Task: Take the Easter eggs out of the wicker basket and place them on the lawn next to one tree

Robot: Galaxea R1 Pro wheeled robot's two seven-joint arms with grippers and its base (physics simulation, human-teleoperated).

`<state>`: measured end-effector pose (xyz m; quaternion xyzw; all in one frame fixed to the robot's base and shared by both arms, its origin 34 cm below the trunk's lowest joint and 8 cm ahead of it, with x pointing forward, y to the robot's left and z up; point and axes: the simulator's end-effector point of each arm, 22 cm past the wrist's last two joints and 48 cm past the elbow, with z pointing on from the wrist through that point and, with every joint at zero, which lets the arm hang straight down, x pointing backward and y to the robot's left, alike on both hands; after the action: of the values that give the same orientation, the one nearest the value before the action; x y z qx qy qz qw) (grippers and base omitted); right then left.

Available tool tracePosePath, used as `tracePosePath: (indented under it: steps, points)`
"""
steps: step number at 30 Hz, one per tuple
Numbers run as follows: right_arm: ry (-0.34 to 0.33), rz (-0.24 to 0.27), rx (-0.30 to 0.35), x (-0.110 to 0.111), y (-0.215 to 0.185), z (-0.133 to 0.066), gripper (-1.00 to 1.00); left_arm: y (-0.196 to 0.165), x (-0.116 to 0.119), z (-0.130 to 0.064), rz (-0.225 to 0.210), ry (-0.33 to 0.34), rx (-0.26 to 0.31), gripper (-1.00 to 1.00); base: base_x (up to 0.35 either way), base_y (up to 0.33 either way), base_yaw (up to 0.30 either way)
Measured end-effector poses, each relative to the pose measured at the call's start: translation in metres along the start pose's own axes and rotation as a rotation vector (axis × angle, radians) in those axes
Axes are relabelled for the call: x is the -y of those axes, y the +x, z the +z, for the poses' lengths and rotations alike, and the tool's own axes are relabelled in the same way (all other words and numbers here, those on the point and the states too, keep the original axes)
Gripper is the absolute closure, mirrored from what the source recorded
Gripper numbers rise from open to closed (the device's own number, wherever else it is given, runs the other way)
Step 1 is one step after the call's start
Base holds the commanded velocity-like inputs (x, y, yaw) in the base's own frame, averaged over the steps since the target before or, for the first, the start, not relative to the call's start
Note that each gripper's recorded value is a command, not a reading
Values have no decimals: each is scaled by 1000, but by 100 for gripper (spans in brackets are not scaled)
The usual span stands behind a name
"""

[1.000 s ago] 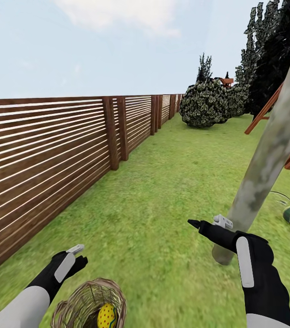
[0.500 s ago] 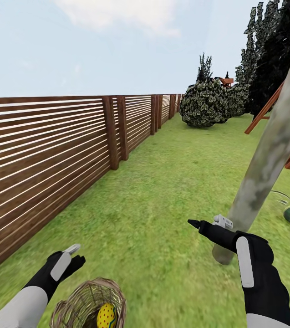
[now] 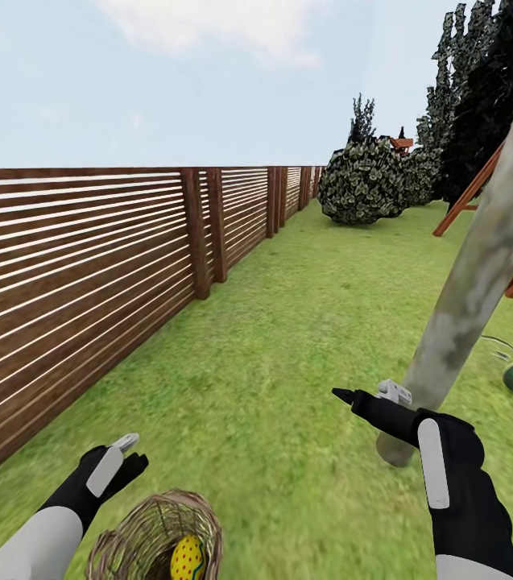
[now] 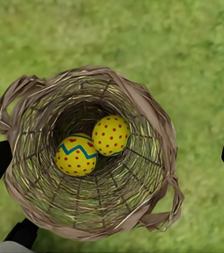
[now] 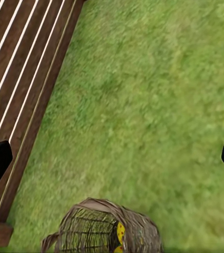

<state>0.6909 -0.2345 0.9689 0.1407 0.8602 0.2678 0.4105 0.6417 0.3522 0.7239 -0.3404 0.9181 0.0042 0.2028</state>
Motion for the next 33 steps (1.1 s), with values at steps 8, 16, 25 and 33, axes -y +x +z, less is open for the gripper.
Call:
tracePosePath:
  steps: [8, 16, 25, 33]
  points:
    - [-2, -1, 0, 5, 6, 6, -100, 3, 1, 10, 1, 3, 1, -100, 0, 0, 0]
    - [-4, -1, 0, 11, 12, 13, -100, 19, -5, 26, 4, -7, -25, -100, 0, 0, 0]
    - [-13, -10, -3, 13, 21, 21, -100, 29, -10, 40, 4, -12, -36, -100, 0, 0, 0]
    - [-20, -26, 20, 14, 20, 22, -100, 30, -10, 51, 1, -10, -24, -100, 0, 0, 0]
